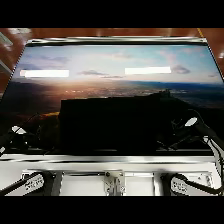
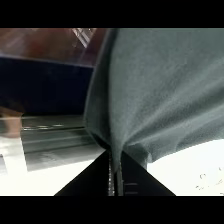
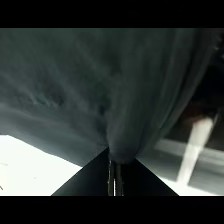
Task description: Fold the shirts.
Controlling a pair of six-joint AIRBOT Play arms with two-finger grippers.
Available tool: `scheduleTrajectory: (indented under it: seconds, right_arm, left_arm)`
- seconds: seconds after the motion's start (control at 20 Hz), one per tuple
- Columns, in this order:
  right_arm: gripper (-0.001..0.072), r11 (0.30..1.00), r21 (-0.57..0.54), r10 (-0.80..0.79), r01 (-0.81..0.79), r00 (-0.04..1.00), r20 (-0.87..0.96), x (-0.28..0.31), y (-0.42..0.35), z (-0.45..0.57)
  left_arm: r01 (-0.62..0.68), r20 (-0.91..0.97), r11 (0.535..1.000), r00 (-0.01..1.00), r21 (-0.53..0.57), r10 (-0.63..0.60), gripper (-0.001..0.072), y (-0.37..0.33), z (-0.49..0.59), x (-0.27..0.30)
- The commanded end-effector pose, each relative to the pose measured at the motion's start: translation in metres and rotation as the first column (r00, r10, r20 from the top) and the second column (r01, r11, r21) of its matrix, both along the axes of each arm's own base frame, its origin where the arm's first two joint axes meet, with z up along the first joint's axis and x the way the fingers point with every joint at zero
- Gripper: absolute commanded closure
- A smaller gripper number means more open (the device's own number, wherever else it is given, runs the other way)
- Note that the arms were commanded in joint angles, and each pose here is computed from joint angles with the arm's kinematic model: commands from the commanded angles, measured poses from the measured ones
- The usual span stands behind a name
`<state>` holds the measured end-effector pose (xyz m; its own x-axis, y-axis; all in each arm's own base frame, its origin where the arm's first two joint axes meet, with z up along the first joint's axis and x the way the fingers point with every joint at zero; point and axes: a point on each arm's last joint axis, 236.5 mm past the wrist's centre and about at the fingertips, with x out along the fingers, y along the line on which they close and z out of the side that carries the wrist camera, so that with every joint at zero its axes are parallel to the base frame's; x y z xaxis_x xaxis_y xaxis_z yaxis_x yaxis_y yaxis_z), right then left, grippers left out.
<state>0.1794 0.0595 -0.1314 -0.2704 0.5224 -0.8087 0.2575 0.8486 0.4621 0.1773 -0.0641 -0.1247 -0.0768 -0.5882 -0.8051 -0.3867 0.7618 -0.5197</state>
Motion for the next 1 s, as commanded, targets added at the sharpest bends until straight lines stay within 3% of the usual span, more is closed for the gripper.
scheduleTrajectory:
  seconds: [0.0, 0.15, 0.45, 0.7, 0.95]
  right_arm:
    - [0.0634, 0.999, -0.026, 0.032, -0.031, 0.999, 0.038, 0.008, 0.0, 0.004]
    - [0.0634, 0.999, -0.031, 0.0, 0.005, 0.985, 0.171, 0.051, -0.002, 0.037]
    - [0.0635, 0.991, -0.024, -0.104, 0.131, 0.872, 0.478, 0.183, -0.004, 0.111]
    - [0.0635, 0.978, -0.016, -0.169, 0.208, 0.836, 0.522, 0.256, -0.016, 0.118]
    - [0.0635, 0.965, 0.002, -0.227, 0.261, 0.837, 0.497, 0.293, -0.021, 0.078]
  left_arm:
    - [0.011, 0.054, 1.0, 0.998, 0.016, -0.012, 0.0669, 0.007, 0.007, 0.017]
    - [0.073, 0.207, 0.997, 0.975, 0.03, -0.077, 0.067, 0.014, 0.035, 0.055]
    - [-0.005, 0.401, 0.993, 0.915, 0.115, -0.042, 0.067, 0.039, 0.087, 0.149]
    - [-0.061, 0.47, 0.997, 0.882, 0.043, 0.034, 0.067, 0.039, 0.107, 0.223]
    - [-0.057, 0.434, 0.998, 0.899, -0.023, 0.062, 0.0669, 0.022, 0.077, 0.271]
